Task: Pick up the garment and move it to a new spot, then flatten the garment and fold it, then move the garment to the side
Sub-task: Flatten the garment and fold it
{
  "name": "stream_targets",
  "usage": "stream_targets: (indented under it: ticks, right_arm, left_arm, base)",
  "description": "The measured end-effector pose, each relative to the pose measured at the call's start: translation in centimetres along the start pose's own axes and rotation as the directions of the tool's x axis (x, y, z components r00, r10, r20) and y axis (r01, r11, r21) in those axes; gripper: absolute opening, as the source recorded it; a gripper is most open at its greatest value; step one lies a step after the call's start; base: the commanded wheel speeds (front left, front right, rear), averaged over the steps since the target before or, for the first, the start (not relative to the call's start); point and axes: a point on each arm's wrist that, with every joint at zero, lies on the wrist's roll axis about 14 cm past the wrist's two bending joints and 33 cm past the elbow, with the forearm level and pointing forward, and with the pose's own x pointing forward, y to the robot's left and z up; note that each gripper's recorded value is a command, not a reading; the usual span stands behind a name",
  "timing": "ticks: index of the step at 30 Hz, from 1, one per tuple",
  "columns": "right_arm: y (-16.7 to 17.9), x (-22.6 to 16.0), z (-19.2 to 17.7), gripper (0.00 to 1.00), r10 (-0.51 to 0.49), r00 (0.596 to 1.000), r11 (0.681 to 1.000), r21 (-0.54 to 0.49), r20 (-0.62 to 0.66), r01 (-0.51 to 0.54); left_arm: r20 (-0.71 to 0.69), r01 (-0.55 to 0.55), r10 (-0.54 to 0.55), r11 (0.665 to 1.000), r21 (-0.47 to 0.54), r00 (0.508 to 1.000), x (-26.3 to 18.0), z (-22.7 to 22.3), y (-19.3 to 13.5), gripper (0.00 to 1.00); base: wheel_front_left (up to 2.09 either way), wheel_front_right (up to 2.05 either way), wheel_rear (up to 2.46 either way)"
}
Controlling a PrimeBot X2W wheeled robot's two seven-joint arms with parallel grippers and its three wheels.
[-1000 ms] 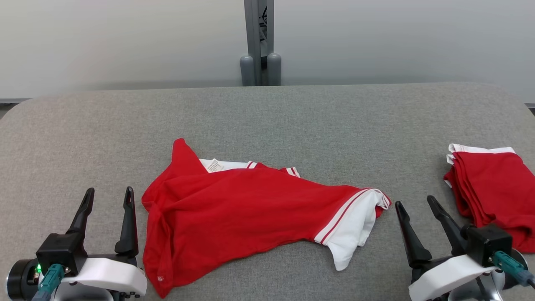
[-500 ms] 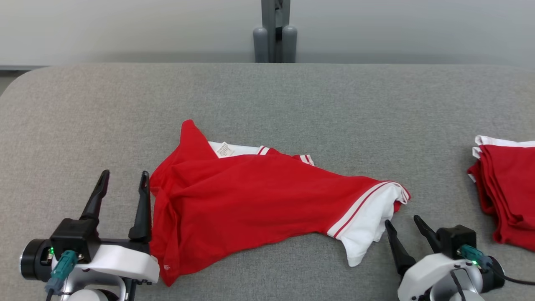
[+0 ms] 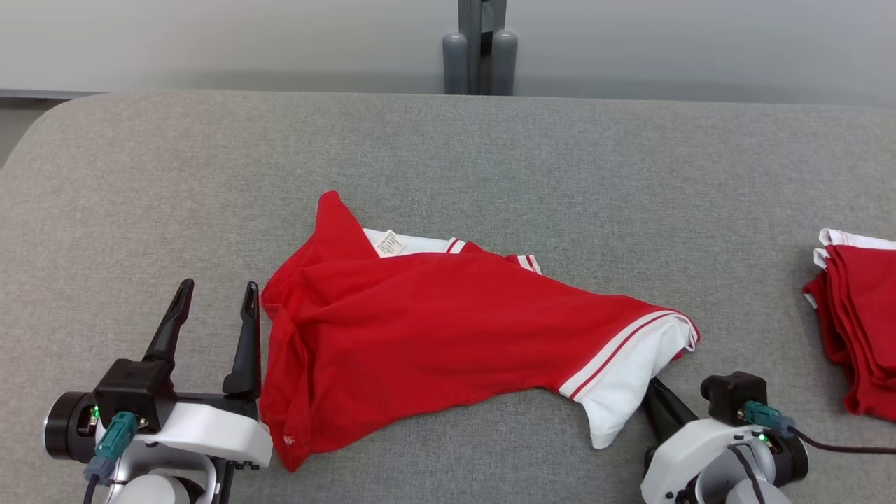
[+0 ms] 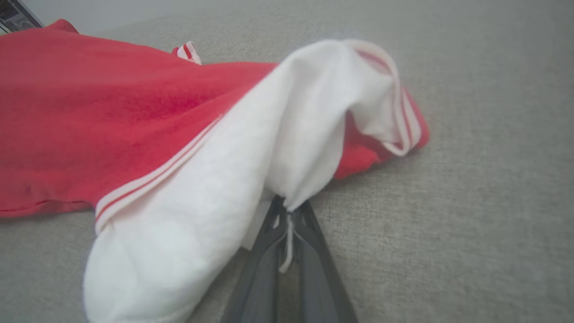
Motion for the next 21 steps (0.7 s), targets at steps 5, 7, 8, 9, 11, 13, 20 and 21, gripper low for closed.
stream_targets:
  ticks: [5,7,8,9,11,13,20,21]
  right_arm:
    - [-1.7,-1.6,0.2,0.00,-0.047,0.999,0.998,0.038,-0.009,0.047]
    - [-3.0,-2.8,0.2,0.00,-0.078,0.996,0.996,0.042,-0.030,0.079]
    - [-3.5,-3.3,0.5,0.00,-0.093,0.995,0.995,0.041,-0.028,0.094]
    - [-4.1,-3.8,0.8,0.00,-0.109,0.994,0.993,0.039,-0.029,0.110]
    - [-5.0,-4.9,1.3,0.00,-0.135,0.990,0.990,0.027,-0.039,0.136]
    - [-5.5,-5.6,1.8,0.00,-0.153,0.987,0.988,0.031,-0.040,0.154]
    - [-5.9,-7.0,1.5,1.00,-0.177,0.981,0.980,0.081,-0.077,0.183]
    - [-6.6,-7.4,1.6,1.00,-0.199,0.977,0.975,0.087,-0.072,0.205]
  left_arm:
    - [0.009,0.013,-0.013,1.000,-0.005,1.000,0.2,0.1,-0.5,1.00]
    - [0.011,0.025,-0.025,1.000,-0.006,1.000,0.4,0.2,-0.9,1.00]
    - [0.011,0.032,-0.032,0.999,-0.006,0.999,0.4,0.2,-1.1,1.00]
    - [0.012,0.038,-0.038,0.999,-0.007,0.999,0.5,0.2,-1.3,1.00]
    - [0.014,0.049,-0.049,0.999,-0.008,0.999,0.6,0.2,-1.7,1.00]
    - [0.013,0.056,-0.056,0.998,-0.008,0.998,0.8,0.2,-2.0,1.00]
    - [0.003,0.064,-0.064,0.998,-0.012,0.998,0.9,0.0,-2.2,1.00]
    - [0.004,0.063,-0.063,0.998,-0.010,0.998,0.9,0.0,-2.1,1.00]
  base:
    - [0.00,0.00,0.00]
    - [0.00,0.00,0.00]
    - [0.00,0.00,0.00]
    - [0.00,0.00,0.00]
    - [0.00,0.00,0.00]
    - [0.00,0.00,0.00]
    - [0.00,0.00,0.00]
    - [0.00,0.00,0.00]
